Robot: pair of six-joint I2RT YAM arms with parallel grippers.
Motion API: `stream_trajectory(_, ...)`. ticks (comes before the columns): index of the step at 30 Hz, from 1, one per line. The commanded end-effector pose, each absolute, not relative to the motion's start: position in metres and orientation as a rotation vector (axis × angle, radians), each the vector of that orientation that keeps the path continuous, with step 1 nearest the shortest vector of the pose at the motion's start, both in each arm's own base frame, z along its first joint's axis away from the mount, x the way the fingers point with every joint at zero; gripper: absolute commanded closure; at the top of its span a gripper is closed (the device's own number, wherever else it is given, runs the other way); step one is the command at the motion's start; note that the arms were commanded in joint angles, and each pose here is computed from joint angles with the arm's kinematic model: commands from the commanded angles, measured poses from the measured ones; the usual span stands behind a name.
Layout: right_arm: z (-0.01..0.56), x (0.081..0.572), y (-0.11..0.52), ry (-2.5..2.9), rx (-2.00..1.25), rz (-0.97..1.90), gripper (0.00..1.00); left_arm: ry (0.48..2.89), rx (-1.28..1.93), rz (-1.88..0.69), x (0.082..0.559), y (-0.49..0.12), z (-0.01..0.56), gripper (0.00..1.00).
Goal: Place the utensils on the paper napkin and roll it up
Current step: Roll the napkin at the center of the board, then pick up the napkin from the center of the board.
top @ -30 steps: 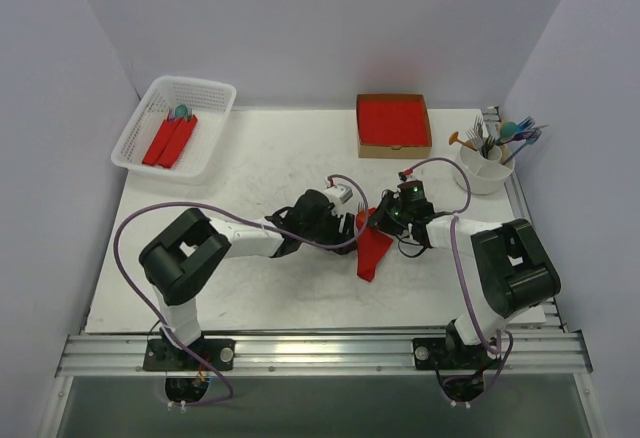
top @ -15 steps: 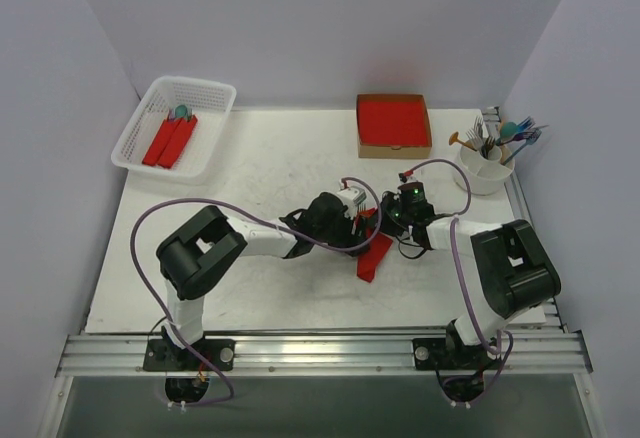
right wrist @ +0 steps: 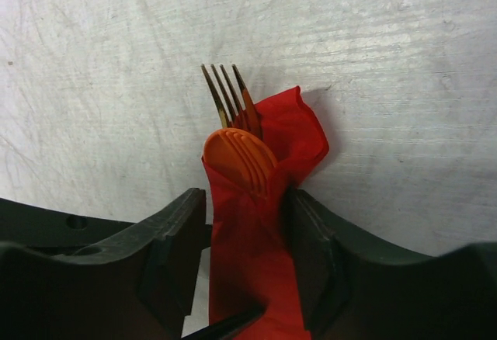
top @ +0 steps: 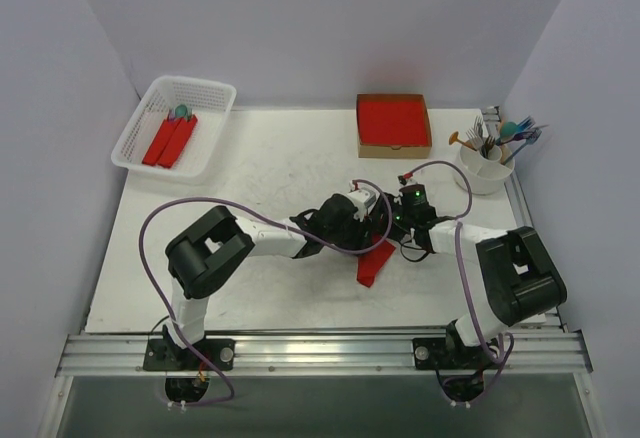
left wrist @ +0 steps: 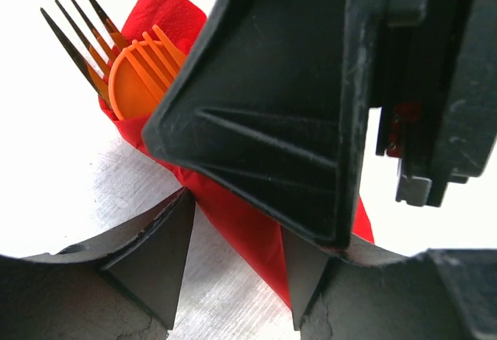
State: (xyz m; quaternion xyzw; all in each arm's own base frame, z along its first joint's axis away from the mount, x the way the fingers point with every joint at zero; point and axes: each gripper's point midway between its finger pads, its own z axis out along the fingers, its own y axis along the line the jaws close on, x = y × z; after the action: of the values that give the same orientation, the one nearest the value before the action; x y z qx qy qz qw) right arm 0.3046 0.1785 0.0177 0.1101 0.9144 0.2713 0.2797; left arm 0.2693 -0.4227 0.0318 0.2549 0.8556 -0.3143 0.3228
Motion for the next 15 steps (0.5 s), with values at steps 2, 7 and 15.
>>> stream_trajectory(2, -0.013, 0.262, 0.163, 2.638, 0.289, 0.628, 0.5, 2.327, 0.703, -0.717, 0.265, -0.405, 0.005, 0.43)
stream_trajectory(7, -0.02, 0.256, 0.156, 2.682, 0.264, 0.562, 0.49, 2.316, 0.72, -0.707, 0.265, -0.403, 0.005, 0.43)
stream_trajectory(15, -0.033, 0.244, 0.148, 2.753, 0.232, 0.444, 0.51, 2.311, 0.732, -0.688, 0.263, -0.398, 0.002, 0.43)
